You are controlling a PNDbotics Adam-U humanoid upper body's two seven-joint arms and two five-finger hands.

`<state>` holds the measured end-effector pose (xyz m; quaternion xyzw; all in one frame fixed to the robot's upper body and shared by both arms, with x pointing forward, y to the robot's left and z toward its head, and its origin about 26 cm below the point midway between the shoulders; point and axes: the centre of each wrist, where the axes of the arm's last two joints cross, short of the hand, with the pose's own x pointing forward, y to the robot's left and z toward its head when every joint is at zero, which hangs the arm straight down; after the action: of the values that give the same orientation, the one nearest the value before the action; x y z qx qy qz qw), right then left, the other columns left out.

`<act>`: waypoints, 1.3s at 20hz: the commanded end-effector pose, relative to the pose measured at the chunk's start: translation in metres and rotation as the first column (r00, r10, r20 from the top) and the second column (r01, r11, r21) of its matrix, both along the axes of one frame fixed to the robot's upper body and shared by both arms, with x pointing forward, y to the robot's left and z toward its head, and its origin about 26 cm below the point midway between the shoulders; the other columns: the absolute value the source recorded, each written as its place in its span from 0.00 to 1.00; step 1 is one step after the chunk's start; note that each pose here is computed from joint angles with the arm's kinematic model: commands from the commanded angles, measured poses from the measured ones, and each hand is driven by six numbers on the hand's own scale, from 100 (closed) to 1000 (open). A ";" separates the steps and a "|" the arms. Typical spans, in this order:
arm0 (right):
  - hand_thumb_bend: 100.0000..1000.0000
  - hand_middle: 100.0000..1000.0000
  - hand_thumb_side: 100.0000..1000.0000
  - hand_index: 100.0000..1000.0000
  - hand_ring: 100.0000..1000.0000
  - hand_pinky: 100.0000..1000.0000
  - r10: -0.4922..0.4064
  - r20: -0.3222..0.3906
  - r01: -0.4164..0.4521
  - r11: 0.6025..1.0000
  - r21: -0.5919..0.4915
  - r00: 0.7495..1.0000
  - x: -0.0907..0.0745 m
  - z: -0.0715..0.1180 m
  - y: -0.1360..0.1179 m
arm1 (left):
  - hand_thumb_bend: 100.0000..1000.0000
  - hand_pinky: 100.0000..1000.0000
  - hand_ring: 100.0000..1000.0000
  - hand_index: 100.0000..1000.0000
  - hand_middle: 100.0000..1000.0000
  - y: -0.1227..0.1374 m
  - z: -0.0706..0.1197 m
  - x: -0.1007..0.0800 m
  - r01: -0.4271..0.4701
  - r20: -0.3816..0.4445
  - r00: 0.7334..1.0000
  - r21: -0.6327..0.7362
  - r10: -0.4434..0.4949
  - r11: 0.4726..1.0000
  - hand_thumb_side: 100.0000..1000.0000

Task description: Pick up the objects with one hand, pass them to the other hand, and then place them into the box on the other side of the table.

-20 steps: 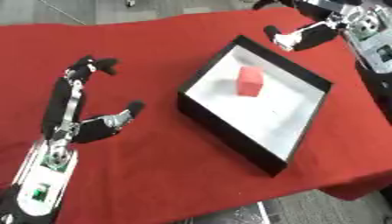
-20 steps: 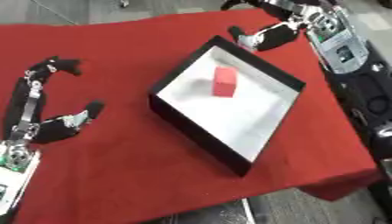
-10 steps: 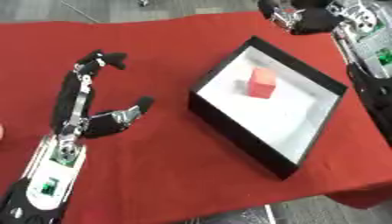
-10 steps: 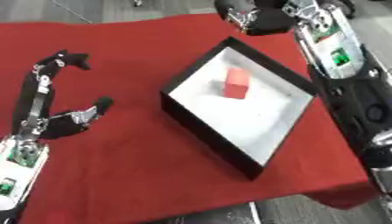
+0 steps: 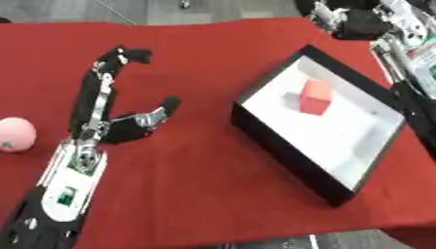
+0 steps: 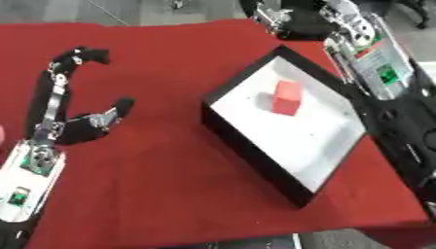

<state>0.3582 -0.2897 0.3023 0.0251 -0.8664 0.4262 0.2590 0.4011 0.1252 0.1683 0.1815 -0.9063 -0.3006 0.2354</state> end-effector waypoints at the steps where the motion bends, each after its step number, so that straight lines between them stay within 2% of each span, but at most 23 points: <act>1: 0.00 0.92 0.38 0.93 0.84 1.00 0.023 0.050 -0.021 0.999 -0.036 0.998 -0.013 0.023 -0.009 | 0.43 0.95 0.82 0.72 0.63 0.027 0.027 -0.001 -0.065 0.072 0.996 0.073 0.060 0.995 0.61; 5: 0.00 0.97 0.37 0.95 0.87 1.00 0.039 0.025 -0.038 0.999 -0.037 0.999 -0.017 0.027 -0.021 | 0.39 0.92 0.81 0.73 0.63 0.056 0.045 -0.003 -0.135 0.096 0.988 0.161 0.121 0.978 0.60; 11: 0.00 1.00 0.38 0.98 0.91 1.00 0.033 -0.053 -0.035 0.999 -0.021 0.998 -0.019 0.030 -0.044 | 0.32 0.95 0.82 0.77 0.64 0.100 0.065 0.001 -0.205 0.057 0.979 0.277 0.197 0.939 0.65; 16: 0.00 0.98 0.41 0.98 0.90 1.00 0.039 -0.114 -0.039 0.999 0.001 0.993 -0.020 0.033 -0.062 | 0.39 0.98 0.82 0.80 0.66 0.139 0.082 0.006 -0.224 0.025 0.973 0.367 0.231 0.903 0.76; 23: 0.00 0.95 0.40 0.95 0.89 1.00 0.048 -0.159 -0.042 0.998 0.042 0.986 -0.023 0.039 -0.080 | 0.42 0.99 0.83 0.81 0.67 0.204 0.110 0.006 -0.241 -0.035 0.955 0.492 0.295 0.836 0.79; 26: 0.00 0.94 0.40 0.94 0.88 1.00 0.034 -0.169 -0.027 0.999 0.043 0.985 -0.023 0.038 -0.083 | 0.48 1.00 0.85 0.82 0.68 0.224 0.114 0.006 -0.229 -0.089 0.943 0.530 0.322 0.817 0.74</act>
<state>0.3421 -0.3654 0.3247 0.0984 -0.8477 0.4021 0.3317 0.4109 0.3338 0.2612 0.3227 -0.7415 -0.5045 0.3025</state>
